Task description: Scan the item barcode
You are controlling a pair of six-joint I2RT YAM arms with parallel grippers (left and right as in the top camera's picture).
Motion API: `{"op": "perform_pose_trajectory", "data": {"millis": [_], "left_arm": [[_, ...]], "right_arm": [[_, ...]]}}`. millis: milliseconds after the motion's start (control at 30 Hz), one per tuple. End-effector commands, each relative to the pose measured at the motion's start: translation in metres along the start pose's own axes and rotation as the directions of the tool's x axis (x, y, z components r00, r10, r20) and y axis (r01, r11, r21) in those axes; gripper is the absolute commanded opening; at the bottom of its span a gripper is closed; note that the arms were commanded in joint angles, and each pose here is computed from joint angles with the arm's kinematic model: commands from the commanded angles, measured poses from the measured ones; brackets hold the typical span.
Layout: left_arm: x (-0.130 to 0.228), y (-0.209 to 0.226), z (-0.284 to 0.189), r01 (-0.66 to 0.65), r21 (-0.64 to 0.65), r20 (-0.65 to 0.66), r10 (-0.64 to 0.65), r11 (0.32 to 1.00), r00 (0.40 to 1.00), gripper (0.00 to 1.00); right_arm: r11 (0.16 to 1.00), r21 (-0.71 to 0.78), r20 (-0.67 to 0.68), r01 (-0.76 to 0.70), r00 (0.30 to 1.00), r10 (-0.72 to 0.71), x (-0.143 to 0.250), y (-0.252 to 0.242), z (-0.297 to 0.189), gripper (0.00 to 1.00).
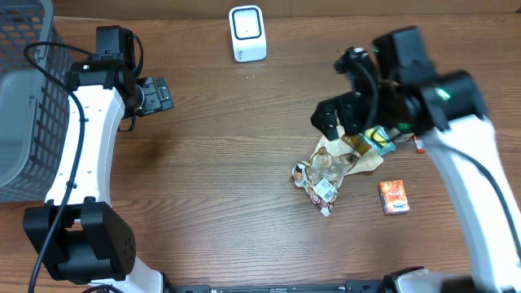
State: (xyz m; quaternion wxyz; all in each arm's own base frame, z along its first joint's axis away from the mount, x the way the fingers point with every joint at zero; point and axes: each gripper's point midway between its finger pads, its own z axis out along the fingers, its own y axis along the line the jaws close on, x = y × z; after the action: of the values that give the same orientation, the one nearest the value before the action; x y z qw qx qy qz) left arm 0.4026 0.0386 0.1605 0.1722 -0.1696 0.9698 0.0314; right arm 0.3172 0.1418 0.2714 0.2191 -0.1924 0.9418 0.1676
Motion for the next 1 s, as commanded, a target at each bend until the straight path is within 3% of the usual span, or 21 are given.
{"op": "perform_pose_trajectory", "data": {"millis": [0, 400, 667, 967], "left_arm": [[-0.006, -0.003, -0.010, -0.026, 0.006, 0.031, 0.026, 1.000, 0.999, 1.00], [-0.005, -0.003, -0.010, -0.026, 0.006, 0.031, 0.026, 1.000, 0.999, 1.00], [-0.005, -0.003, -0.010, -0.026, 0.006, 0.031, 0.026, 1.000, 0.999, 1.00], [-0.005, -0.003, -0.010, -0.026, 0.006, 0.031, 0.026, 1.000, 0.999, 1.00]], "right_arm": [[0.999, 0.004, 0.145, 0.043, 0.989, -0.043, 0.000, 0.017, -0.051, 1.00], [0.990, 0.050, 0.452, 0.133, 0.881, -0.141, 0.036, 0.054, -0.166, 1.00], [0.973, 0.171, 0.650, 0.153, 0.725, -0.228, 0.080, 0.064, -0.236, 1.00], [0.960, 0.246, 0.786, 0.131, 0.553, -0.277, 0.138, 0.062, -0.244, 1.00]]}}
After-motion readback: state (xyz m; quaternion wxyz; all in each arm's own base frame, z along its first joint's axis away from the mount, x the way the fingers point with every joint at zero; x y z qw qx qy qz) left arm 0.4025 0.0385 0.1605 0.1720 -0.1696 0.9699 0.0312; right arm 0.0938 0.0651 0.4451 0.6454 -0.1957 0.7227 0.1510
